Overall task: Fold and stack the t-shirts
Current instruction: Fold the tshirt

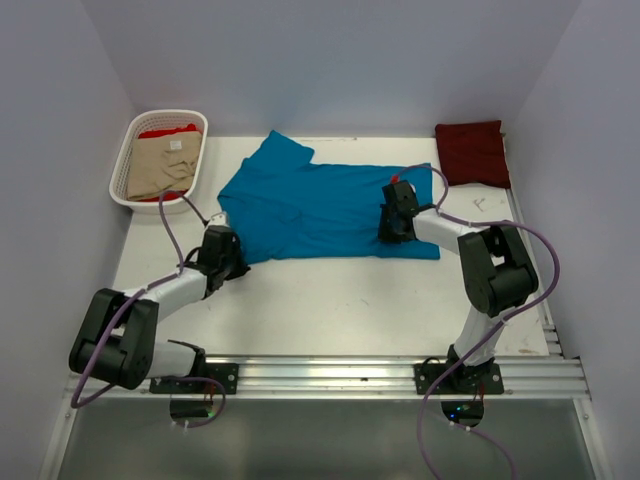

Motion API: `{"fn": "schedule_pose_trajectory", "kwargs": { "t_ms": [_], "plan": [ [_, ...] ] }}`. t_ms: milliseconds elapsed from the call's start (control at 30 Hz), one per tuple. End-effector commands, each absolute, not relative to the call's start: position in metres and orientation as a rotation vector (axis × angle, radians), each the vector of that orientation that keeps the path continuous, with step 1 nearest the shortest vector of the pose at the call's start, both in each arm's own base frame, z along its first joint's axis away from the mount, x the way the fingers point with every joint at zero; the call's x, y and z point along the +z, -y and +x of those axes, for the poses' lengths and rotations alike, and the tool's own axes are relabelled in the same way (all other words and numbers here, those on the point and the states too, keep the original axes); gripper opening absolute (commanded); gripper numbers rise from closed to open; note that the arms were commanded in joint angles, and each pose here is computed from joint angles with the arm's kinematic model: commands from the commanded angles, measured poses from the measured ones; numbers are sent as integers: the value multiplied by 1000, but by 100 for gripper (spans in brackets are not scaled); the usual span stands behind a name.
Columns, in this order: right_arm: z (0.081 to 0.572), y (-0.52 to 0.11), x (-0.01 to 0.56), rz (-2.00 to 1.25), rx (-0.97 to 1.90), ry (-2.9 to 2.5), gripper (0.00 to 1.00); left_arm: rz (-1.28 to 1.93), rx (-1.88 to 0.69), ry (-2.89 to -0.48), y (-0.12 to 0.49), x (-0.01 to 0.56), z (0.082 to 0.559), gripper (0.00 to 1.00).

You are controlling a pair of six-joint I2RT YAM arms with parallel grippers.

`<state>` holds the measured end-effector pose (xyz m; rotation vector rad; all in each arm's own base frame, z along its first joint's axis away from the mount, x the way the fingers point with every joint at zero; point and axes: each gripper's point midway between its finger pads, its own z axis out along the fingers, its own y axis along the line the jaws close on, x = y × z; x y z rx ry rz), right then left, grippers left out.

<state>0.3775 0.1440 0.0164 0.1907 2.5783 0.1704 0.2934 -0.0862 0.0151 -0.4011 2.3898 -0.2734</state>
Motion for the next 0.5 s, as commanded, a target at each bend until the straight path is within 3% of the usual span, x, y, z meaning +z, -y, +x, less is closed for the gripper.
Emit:
{"fn": "schedule_pose_trajectory", "kwargs": {
  "t_ms": [0, 367, 400, 467],
  "plan": [
    [363, -129, -9, 207, 100, -2644, 0, -382, -293, -2333, 86, 26, 300, 0],
    [363, -126, -14, 220, 103, -2656, 0, -378, -407, -2269, 98, 76, 300, 0],
    [363, -126, -14, 219, 109, -2656, 0, -386, -387, -2277, 96, 75, 300, 21],
    [363, -127, -14, 222, 112, -2657, 0, -412, -329, -2318, 89, 63, 301, 41]
  ]
}}
